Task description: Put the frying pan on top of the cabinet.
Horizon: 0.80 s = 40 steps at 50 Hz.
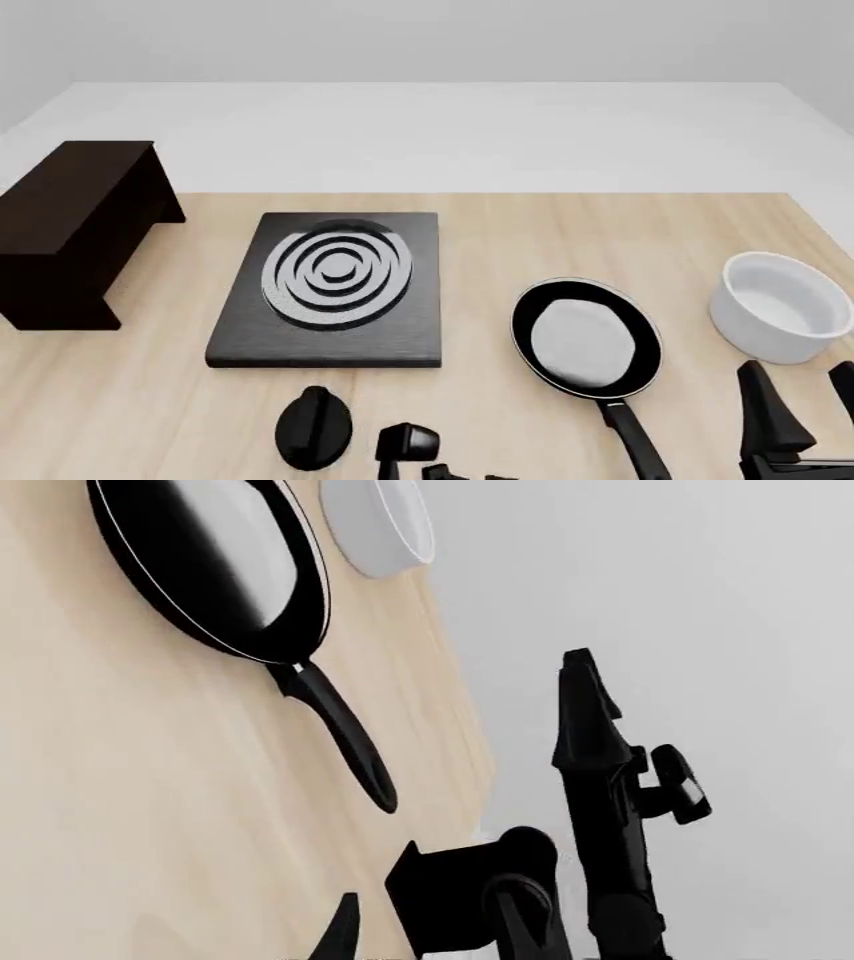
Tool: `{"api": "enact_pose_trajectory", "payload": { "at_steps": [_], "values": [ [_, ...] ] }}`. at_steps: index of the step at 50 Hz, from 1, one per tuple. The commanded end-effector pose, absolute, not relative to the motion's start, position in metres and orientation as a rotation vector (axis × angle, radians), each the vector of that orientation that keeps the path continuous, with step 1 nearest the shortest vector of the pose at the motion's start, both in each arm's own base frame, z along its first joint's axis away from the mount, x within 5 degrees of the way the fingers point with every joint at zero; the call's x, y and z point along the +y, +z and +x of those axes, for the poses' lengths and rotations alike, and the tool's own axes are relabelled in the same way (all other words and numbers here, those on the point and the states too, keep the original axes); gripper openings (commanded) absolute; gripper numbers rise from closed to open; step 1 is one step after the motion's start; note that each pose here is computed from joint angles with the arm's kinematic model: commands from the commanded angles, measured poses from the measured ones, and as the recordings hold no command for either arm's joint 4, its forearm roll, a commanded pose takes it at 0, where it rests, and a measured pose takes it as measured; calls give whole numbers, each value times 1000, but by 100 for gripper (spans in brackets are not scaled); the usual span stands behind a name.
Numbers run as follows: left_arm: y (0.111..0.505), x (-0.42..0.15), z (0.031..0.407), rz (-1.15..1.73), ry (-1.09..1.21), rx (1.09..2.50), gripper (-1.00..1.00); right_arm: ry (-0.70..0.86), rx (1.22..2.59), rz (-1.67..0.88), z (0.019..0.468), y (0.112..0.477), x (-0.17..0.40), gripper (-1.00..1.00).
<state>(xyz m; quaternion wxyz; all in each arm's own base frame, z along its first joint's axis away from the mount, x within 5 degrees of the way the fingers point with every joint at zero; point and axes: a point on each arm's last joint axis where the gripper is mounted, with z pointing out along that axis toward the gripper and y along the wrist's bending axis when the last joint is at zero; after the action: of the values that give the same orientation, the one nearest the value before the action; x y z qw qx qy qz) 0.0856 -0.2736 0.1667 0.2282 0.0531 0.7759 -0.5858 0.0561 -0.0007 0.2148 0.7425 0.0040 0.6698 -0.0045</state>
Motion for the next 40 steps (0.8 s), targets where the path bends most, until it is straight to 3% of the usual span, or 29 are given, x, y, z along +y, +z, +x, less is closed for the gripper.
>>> {"api": "enact_pose_trajectory", "payload": {
  "at_steps": [1,40],
  "values": [
    [145,-290,82,107,-1665,2172,100,-4,1467,16,56,215,-1,100],
    [132,-320,88,109,-1696,2149,100,7,1468,32,56,215,-1,100]
  ]
}}
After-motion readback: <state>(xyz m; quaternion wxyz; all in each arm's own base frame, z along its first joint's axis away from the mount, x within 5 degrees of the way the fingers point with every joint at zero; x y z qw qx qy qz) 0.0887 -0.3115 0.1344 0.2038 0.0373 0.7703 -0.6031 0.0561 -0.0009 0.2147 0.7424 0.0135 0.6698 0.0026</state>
